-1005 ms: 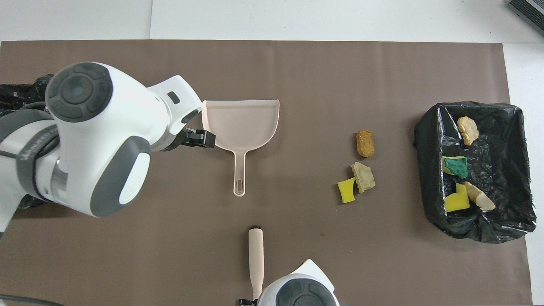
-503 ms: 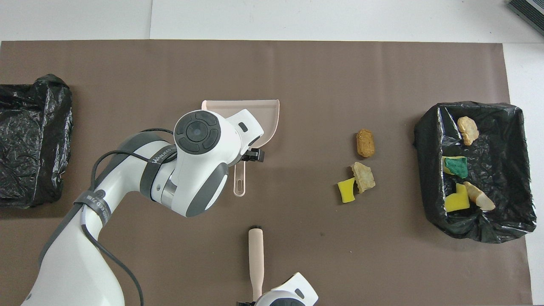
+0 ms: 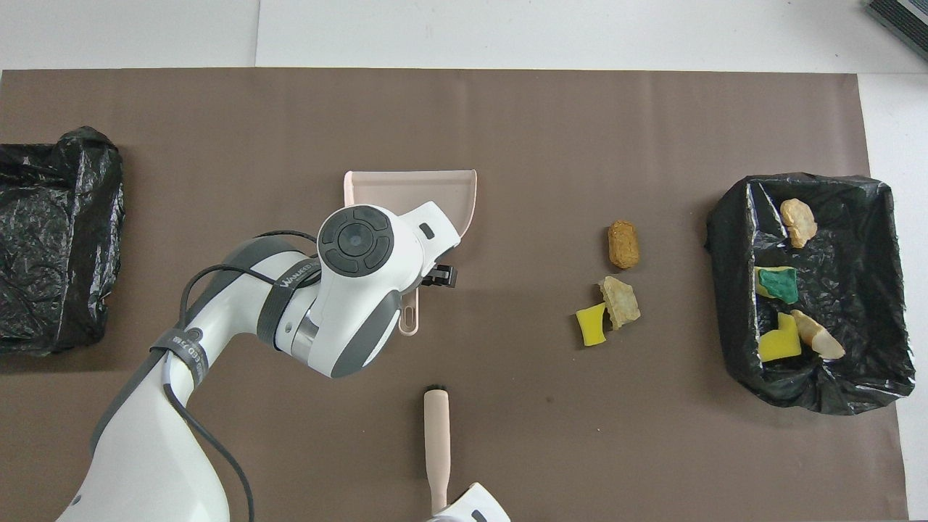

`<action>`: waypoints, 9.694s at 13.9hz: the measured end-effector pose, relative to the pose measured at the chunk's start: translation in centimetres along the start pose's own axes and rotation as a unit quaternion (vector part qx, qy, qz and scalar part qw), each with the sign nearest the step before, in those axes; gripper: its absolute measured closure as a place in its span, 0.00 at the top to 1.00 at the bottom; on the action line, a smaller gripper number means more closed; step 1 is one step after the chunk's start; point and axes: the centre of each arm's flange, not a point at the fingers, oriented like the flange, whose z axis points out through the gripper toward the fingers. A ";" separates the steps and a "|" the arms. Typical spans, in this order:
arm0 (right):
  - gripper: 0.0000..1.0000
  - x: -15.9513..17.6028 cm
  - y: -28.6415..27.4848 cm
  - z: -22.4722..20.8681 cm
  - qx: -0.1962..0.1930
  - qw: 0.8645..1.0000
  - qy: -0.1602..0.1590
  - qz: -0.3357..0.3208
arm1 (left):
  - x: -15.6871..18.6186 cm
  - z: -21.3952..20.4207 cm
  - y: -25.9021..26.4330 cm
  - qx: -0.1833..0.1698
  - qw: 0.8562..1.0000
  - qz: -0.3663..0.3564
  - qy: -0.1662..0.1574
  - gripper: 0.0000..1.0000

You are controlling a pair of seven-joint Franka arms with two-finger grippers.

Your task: Sweep and dump trash in bin

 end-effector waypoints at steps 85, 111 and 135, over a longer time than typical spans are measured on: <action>0.26 21.0 15.4 -8.4 0.015 0.992 -0.081 -0.096 | -7.3 -1.7 -6.4 0.078 0.797 0.579 -0.153 0.33; 0.26 7.0 7.8 -8.1 -0.065 0.997 -0.047 0.020 | -3.5 -3.6 -16.0 0.008 0.769 0.634 -0.081 0.33; 0.38 6.0 5.5 -1.7 -0.054 0.998 -0.024 -0.026 | -10.8 -23.6 -70.0 0.108 0.839 0.524 -0.100 0.33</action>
